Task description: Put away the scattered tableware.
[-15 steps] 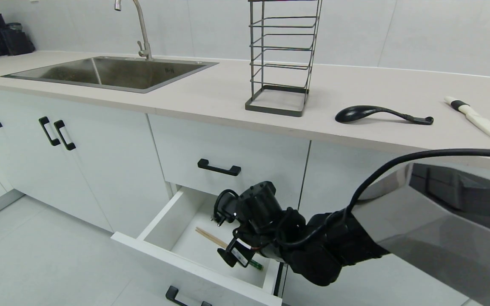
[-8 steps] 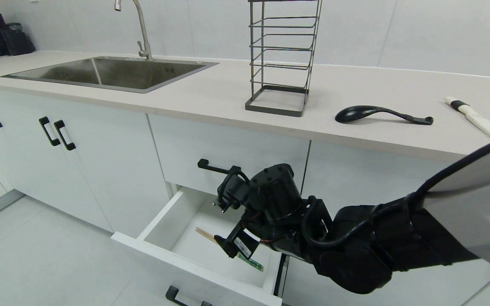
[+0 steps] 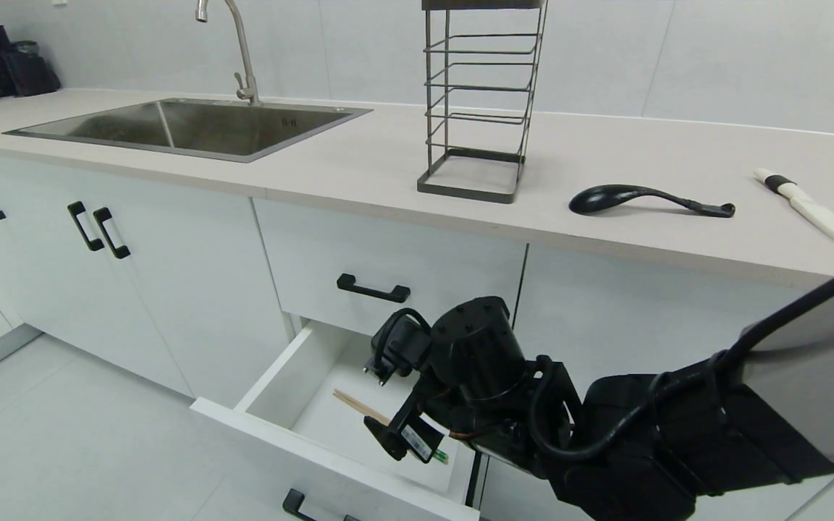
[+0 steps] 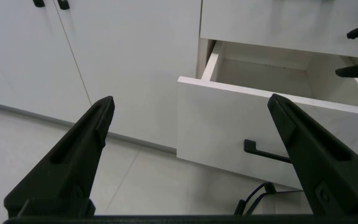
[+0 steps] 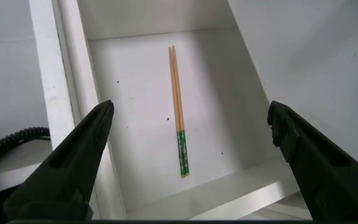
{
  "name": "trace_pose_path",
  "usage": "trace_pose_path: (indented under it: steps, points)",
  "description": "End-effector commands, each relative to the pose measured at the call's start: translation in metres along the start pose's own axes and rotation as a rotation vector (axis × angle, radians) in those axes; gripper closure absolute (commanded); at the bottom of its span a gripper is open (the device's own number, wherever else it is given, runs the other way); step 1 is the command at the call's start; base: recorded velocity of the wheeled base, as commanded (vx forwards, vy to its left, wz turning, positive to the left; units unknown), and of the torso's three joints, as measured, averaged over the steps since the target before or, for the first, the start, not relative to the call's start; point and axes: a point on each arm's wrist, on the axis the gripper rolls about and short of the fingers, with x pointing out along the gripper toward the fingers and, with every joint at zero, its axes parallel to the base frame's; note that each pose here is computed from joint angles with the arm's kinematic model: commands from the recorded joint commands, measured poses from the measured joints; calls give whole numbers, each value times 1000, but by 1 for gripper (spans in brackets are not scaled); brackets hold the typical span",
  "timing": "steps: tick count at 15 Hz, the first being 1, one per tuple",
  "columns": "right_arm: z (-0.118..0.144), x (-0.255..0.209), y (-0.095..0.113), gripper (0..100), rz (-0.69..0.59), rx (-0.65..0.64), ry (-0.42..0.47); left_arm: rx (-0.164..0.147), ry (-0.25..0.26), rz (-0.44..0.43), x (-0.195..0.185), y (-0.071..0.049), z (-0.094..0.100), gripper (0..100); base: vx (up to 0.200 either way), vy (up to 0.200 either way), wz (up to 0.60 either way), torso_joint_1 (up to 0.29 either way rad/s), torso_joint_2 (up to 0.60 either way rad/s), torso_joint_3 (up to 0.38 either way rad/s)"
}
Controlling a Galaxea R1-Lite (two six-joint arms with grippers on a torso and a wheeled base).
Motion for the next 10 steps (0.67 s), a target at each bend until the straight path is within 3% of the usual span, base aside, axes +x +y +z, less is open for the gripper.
trace_pose_path:
  steps: [1, 5, 10]
  points:
    - [1, 0, 1, 0, 3, -1, -2, 0, 3, 0, 0, 0, 0, 0, 0, 0, 0, 193, -100, -17]
    - [5, 0, 5, 0, 5, 3, -37, 0, 3, 0, 0, 0, 0, 0, 0, 0, 0, 249, -155, -156]
    - [7, 0, 10, 0, 14, -3, -47, 0, 3, 0, 0, 0, 0, 0, 0, 0, 0, 199, -587, -196]
